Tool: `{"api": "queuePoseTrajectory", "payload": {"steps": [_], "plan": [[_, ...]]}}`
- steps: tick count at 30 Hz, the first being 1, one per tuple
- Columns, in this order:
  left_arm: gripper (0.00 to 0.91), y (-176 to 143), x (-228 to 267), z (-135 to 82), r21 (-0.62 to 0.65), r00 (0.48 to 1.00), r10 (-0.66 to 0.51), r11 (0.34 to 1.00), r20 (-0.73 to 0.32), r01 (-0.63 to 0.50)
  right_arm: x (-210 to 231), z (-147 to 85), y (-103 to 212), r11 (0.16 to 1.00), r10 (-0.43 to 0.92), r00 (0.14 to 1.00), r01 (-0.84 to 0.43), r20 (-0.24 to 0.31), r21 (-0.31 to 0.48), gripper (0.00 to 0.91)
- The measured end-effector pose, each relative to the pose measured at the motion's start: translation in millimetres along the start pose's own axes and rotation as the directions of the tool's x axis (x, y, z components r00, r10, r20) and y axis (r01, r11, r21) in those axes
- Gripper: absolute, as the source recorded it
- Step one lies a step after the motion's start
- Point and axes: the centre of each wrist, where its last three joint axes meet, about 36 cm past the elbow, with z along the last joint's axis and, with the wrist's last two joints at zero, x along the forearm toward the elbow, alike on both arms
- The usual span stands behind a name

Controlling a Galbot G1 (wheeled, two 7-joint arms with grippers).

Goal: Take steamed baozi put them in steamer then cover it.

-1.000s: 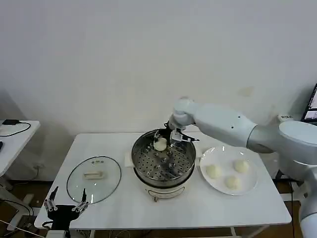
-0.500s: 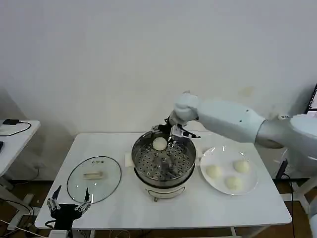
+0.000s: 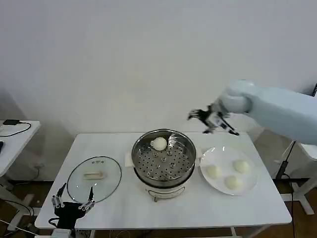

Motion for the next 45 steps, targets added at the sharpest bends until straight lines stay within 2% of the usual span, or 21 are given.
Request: {"api": "queuePoseTrajectory", "payload": {"steps": [8,17,33,45], "plan": [[0.907,6,-4,-2,-0.021,1.000,0.006,1.000,0.014,-0.006,-17,7,61,0.970,-0.114,0.993,0.114,0.011,-0.215,0.907],[0.907,15,-5,-4,-0.026,1.000,-0.017,1.000,0.019,0.017,-58,9,91,0.914,-0.205,0.978,0.208,0.045,-0.350,0.907],[0.907,22,-9,0,-0.042,0.999,-0.040,0.998,0.007,0.040,-141,-2,90,0.859,-0.259,0.959,0.283,0.115,-0.427,0.907],[0.907,23,-11,3,-0.042,0.999,-0.043,0.998,0.000,0.043,-180,-9,88,0.844,-0.277,0.954,0.299,0.115,-0.446,0.907]]}}
